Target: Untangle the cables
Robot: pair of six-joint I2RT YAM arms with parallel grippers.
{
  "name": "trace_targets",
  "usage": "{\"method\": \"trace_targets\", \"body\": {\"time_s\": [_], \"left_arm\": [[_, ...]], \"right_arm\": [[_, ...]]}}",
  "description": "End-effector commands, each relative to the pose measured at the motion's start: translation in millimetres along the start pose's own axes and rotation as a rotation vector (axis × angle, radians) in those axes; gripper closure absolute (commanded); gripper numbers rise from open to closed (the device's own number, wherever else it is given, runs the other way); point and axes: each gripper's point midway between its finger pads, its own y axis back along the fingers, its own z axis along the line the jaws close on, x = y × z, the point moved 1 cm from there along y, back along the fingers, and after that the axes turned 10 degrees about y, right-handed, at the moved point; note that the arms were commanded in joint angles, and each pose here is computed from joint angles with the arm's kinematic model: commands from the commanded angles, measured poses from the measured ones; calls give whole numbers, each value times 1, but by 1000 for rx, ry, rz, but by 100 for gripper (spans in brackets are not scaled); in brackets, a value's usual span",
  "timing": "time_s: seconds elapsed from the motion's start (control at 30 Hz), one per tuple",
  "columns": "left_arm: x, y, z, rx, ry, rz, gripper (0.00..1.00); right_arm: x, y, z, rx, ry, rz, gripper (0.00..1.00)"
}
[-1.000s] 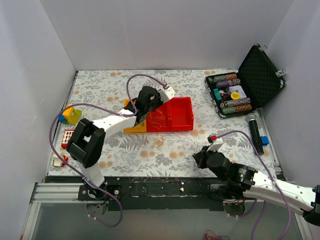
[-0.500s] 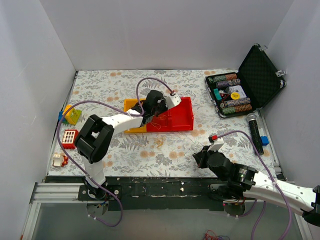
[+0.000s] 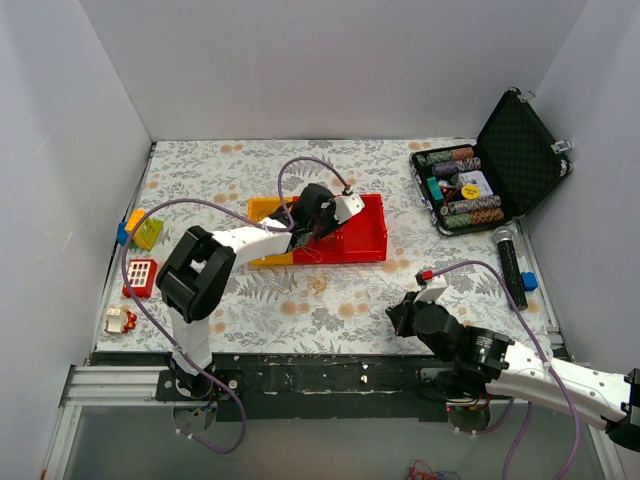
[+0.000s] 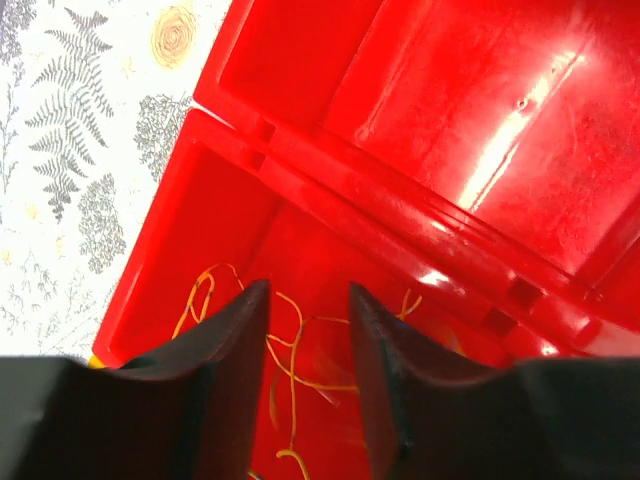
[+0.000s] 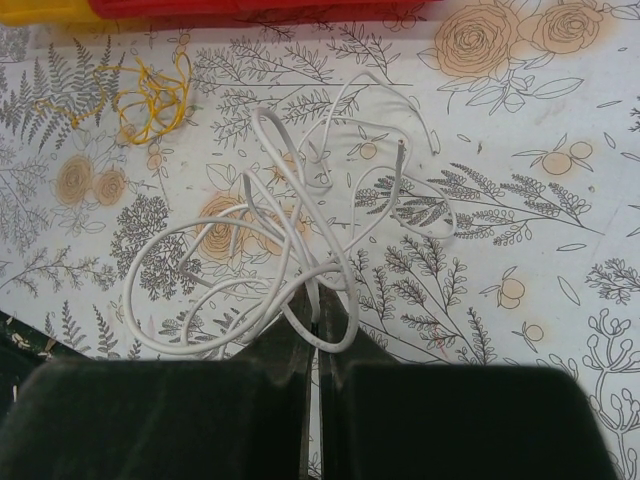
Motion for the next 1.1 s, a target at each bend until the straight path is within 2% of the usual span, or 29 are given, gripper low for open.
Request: {"method": "trace_targets", "body": {"time_s": [0.0,0.1,0.3,0.43,0.5,0.63,0.77,0.83,0.9,0.97,1.07], "left_arm": [[-39,7,14,-7,24,-68,56],[-58,19,18,11,10,-96,39],[-88,58,31,2,9,-163,24],[-108,81,47,-48,6,-211,21],[-112,91,55,-86,2,-221,16],[-115,101,71,-153,4,-235,16],[-125,115,78,-167,25,-302,16],[-130,125,73,-124,29,-336,16],[-127,136,49,4,4,-361,16],[-110,147,21,143,-35,-344,15],[-63,164,-31,382,-74,-274,15]], "right_arm": [[-17,2,3,7,-32,-50,99],[-17,2,3,4,-37,-51,99],[-16,2,5,-8,-36,-46,99],[-15,2,6,-14,-34,-44,99],[-16,1,7,-14,-31,-44,99],[-17,1,8,-18,-32,-46,99],[-17,2,8,-20,-35,-43,99],[-16,3,8,-20,-35,-39,99],[-16,3,7,-17,-38,-39,99],[-15,4,5,-14,-38,-40,99],[-15,4,5,-13,-43,-42,99]]}}
